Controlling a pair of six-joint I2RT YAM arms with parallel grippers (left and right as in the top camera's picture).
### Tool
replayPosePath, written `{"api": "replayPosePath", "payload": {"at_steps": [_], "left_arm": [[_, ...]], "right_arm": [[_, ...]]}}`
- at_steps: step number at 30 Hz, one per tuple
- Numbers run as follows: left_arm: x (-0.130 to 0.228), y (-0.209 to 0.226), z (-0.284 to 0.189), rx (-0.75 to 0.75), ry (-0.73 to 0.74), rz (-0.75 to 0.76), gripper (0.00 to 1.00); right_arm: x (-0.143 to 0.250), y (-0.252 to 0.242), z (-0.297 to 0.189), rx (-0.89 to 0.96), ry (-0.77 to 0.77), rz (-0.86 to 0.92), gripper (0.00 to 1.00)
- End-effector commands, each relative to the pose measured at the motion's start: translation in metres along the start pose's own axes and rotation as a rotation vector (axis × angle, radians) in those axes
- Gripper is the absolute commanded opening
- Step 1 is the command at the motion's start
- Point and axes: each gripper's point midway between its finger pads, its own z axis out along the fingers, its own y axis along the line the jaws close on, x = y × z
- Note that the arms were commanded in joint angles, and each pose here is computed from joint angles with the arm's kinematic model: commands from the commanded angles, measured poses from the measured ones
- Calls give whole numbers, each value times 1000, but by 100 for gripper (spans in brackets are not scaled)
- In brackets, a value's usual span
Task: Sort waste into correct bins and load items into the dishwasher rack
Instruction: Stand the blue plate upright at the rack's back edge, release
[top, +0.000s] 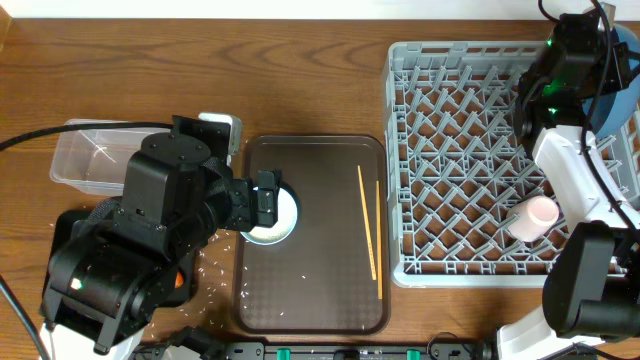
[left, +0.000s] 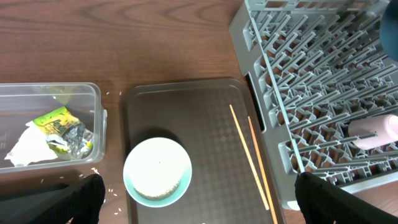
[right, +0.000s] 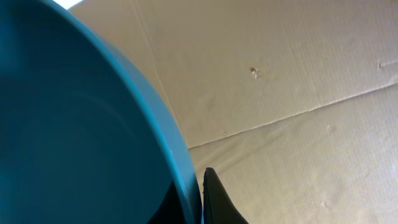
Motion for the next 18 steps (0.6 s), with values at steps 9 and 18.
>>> {"api": "replayPosePath", "payload": {"at_steps": [9,18], "left_arm": [[-4,1,-3,-8,-14,35,98],[-4,1,-2,-9,-10,37,98]], "right_arm": [[12,23,3,-60,-5,-115,1],[7,41,-8,-122,-50,-164,59]]}}
